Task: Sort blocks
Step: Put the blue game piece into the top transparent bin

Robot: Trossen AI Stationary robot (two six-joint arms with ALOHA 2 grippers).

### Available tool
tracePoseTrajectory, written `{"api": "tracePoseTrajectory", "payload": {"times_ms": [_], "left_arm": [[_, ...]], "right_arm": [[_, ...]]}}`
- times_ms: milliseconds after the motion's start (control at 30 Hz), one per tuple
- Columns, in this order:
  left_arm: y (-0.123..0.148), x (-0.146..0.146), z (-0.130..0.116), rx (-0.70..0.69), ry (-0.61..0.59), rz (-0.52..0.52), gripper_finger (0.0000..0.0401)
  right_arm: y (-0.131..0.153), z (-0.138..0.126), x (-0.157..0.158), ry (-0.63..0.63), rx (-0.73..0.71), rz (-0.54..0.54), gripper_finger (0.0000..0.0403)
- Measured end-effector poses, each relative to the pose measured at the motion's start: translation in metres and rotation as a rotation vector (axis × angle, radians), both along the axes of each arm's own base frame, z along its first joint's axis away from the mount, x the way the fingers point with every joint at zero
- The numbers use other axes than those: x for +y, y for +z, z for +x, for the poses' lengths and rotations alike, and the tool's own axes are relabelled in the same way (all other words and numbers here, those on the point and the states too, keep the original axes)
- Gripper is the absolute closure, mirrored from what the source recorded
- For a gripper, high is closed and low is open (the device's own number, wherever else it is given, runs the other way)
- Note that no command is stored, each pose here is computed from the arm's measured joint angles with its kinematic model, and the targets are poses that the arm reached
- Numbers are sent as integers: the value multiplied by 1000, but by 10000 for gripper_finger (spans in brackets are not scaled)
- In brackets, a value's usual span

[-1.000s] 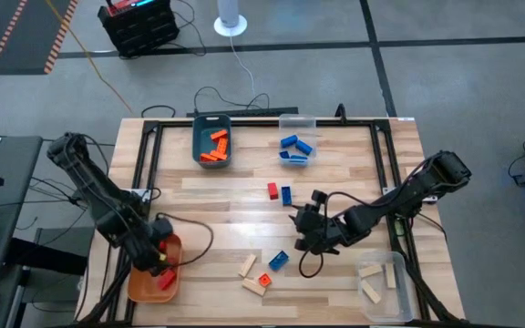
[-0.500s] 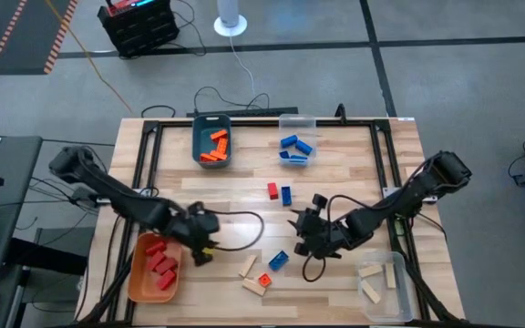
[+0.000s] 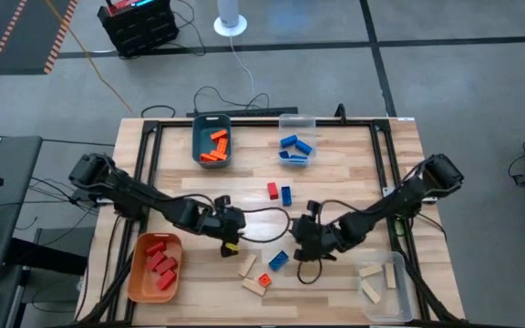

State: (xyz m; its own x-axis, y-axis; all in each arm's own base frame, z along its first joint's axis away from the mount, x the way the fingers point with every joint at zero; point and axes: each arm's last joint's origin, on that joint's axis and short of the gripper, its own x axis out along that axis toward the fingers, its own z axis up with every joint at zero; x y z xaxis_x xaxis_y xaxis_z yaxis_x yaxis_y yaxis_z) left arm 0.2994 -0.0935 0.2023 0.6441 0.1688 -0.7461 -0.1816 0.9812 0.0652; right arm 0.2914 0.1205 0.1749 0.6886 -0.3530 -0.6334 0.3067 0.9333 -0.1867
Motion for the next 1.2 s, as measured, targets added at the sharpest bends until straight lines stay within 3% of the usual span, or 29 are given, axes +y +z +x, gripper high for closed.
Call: {"api": "tracePoseTrajectory", "payload": {"times_ms": [167, 367, 567, 900, 1200], "left_arm": [[-3, -6, -5, -65, 6, 170, 191], [-23, -10, -15, -81, -48, 204, 191], [-25, 1, -30, -108, -91, 253, 191], [-11, 52, -67, -241, -73, 345, 191], [1, 73, -82, -251, 18, 326, 191]], "right_arm": [[-1, 9, -27, -48, 36, -16, 252], [-3, 19, -65, -70, 97, 34, 194], [-1, 25, -101, -232, 51, 182, 127], [-4, 26, -98, -505, -103, 259, 111], [-23, 49, -92, -604, 36, 150, 111]]}}
